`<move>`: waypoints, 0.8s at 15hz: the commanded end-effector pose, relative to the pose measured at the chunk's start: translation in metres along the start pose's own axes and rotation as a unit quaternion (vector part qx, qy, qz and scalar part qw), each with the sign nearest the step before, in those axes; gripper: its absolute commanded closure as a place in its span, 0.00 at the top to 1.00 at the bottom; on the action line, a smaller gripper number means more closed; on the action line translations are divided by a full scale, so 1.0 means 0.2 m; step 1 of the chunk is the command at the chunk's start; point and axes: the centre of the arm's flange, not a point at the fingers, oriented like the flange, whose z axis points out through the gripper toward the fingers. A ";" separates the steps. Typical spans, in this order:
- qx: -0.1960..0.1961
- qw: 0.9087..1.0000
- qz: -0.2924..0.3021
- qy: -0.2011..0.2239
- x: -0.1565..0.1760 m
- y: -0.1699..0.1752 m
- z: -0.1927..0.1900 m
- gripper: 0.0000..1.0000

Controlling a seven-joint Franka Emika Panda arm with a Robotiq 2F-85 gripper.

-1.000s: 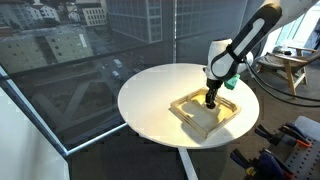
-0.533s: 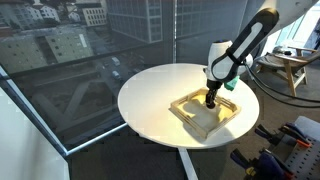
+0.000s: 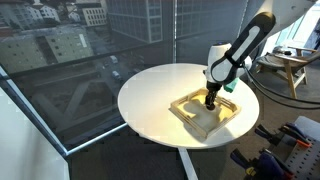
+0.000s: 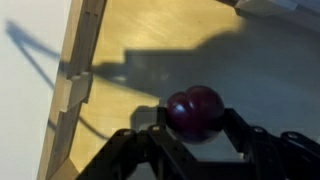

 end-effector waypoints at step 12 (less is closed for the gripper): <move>-0.010 1.000 0.009 0.003 0.02 0.01 0.01 1.00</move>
